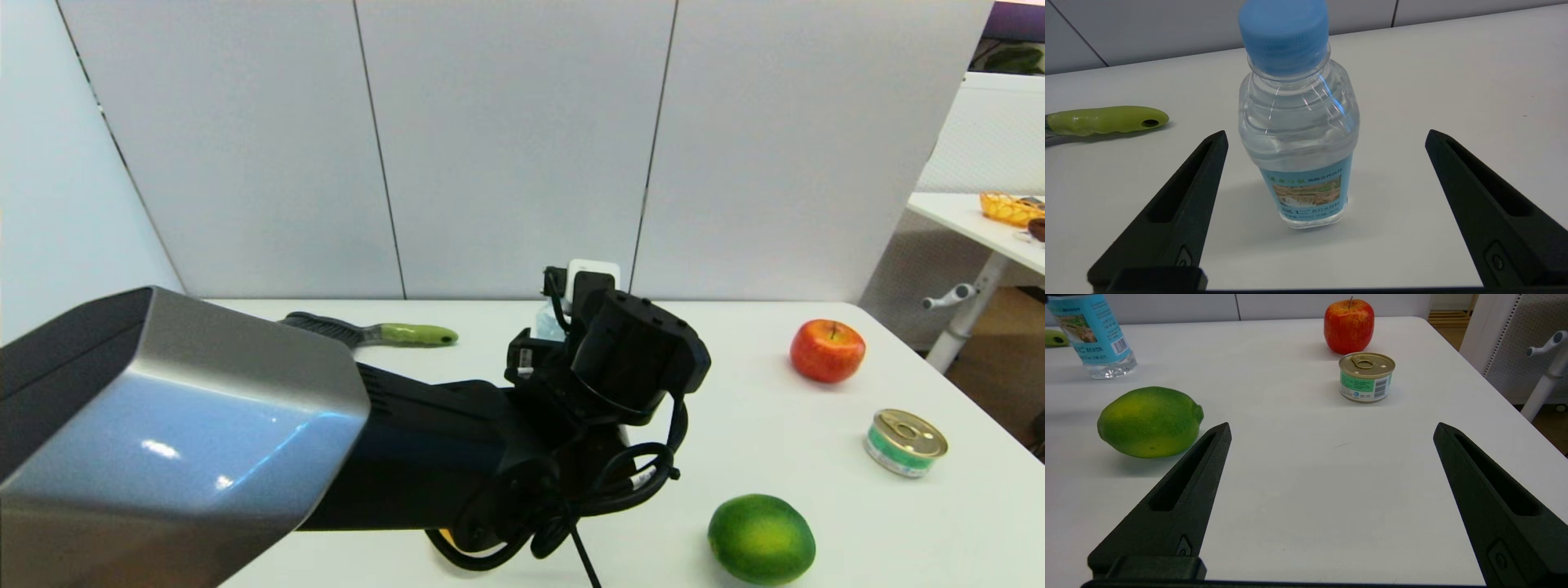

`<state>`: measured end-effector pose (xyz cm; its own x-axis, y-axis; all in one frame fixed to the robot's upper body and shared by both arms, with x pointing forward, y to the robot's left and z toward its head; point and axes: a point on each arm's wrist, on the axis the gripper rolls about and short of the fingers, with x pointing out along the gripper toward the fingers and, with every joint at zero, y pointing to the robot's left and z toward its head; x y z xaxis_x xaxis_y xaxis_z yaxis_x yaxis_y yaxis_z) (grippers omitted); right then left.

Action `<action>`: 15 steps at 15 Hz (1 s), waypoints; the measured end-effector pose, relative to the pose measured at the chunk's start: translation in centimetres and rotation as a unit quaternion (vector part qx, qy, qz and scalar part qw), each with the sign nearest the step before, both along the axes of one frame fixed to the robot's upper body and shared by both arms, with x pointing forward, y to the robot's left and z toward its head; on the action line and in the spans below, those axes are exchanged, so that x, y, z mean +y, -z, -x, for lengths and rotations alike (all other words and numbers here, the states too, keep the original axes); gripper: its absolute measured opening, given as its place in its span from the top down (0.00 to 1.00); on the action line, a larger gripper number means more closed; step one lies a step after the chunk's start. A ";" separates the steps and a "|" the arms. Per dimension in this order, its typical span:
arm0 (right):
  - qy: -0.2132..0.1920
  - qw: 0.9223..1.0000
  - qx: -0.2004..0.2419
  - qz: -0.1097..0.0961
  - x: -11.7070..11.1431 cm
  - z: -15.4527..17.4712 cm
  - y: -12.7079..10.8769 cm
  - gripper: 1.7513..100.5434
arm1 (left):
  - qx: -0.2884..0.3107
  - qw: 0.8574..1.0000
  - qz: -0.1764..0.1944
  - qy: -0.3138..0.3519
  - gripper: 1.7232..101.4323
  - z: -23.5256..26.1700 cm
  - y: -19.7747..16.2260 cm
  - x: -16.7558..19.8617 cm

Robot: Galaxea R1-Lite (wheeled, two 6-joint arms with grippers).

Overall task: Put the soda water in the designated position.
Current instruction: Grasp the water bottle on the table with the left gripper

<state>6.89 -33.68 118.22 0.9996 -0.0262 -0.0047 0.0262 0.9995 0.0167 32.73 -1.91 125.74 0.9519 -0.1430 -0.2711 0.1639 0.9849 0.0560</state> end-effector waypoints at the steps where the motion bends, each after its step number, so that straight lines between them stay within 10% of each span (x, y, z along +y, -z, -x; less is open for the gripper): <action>1: 0.000 1.000 0.000 0.000 0.0 0.0 0.0 0.03 | 0.000 1.000 -0.001 -0.004 0.04 -0.4 0.3 -0.1; 15: 0.000 1.000 0.000 0.000 0.0 0.0 0.0 0.03 | -0.005 0.999 0.000 -0.040 0.04 -4.8 2.3 -0.9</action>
